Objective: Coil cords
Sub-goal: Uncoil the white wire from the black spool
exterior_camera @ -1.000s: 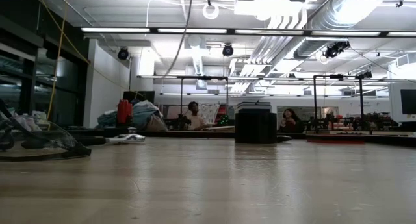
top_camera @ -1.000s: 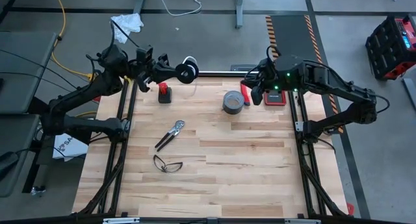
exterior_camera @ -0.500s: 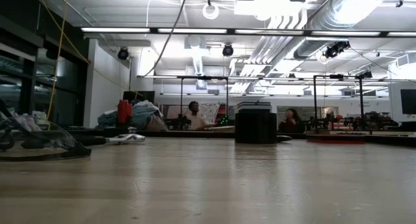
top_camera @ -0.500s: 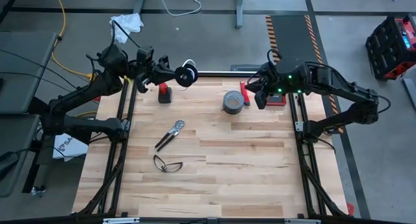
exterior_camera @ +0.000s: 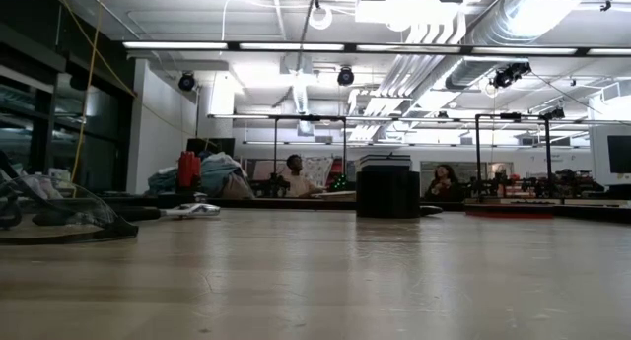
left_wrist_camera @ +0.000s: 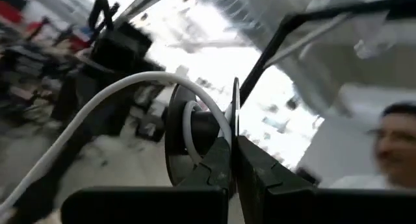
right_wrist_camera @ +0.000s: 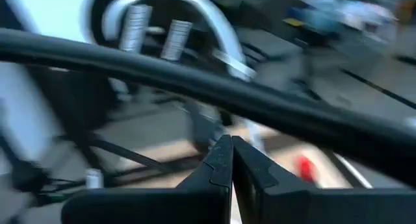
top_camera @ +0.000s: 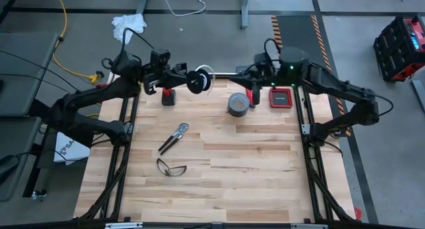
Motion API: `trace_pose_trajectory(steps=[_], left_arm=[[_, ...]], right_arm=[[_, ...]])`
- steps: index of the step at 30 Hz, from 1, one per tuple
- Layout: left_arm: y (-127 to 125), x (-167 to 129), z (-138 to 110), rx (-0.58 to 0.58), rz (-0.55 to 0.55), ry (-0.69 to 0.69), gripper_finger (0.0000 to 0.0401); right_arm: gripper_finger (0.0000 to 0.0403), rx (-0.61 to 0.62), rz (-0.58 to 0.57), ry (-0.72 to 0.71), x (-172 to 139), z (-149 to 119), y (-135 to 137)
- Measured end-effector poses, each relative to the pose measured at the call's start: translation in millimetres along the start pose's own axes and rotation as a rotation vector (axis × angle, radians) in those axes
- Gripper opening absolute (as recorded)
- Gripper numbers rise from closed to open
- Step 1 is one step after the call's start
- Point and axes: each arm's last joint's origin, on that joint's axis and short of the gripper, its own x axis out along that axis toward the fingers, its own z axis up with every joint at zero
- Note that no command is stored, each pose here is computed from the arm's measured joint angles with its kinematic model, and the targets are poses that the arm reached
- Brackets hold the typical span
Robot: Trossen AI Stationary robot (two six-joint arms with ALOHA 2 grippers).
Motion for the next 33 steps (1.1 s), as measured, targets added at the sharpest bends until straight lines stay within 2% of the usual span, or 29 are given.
trace_pose_trajectory(steps=[3, 7, 11, 15, 21, 23, 29, 33], left_arm=[[-0.8, 9.0, 0.2, -0.073, -0.057, -0.032, 0.0003], [-7.1, 16.8, -0.8, -0.137, -0.094, -0.025, 0.0003], [-9.5, 23.1, -6.8, -0.180, -0.089, -0.050, 0.0003], [-14.3, 30.4, -14.7, -0.211, -0.094, -0.071, 0.0003], [-5.3, 43.0, -30.0, -0.283, -0.066, -0.070, 0.0003], [-4.6, 50.1, -31.2, -0.298, -0.090, -0.072, 0.0003], [-11.7, 74.4, -21.3, -0.291, -0.177, -0.042, 0.0003], [-18.2, 81.7, -10.7, -0.269, -0.237, -0.005, 0.0003]], right_arm=[[0.0000, -0.027, 0.134, -0.079, 11.2, 5.4, 2.2], [0.0000, -0.050, 0.285, -0.194, 10.9, 17.3, 9.0], [0.0000, -0.074, 0.336, -0.276, 8.7, 25.1, 15.5], [0.0000, -0.092, 0.345, -0.316, 11.5, 27.3, 15.3], [0.0000, -0.119, 0.343, -0.355, 22.0, 25.6, 14.6], [0.0000, -0.116, 0.344, -0.349, 25.2, 24.0, 13.5], [0.0000, -0.123, 0.289, -0.312, 37.7, 14.3, 10.2], [0.0000, -0.144, 0.276, -0.355, 32.2, 20.5, 11.8]])
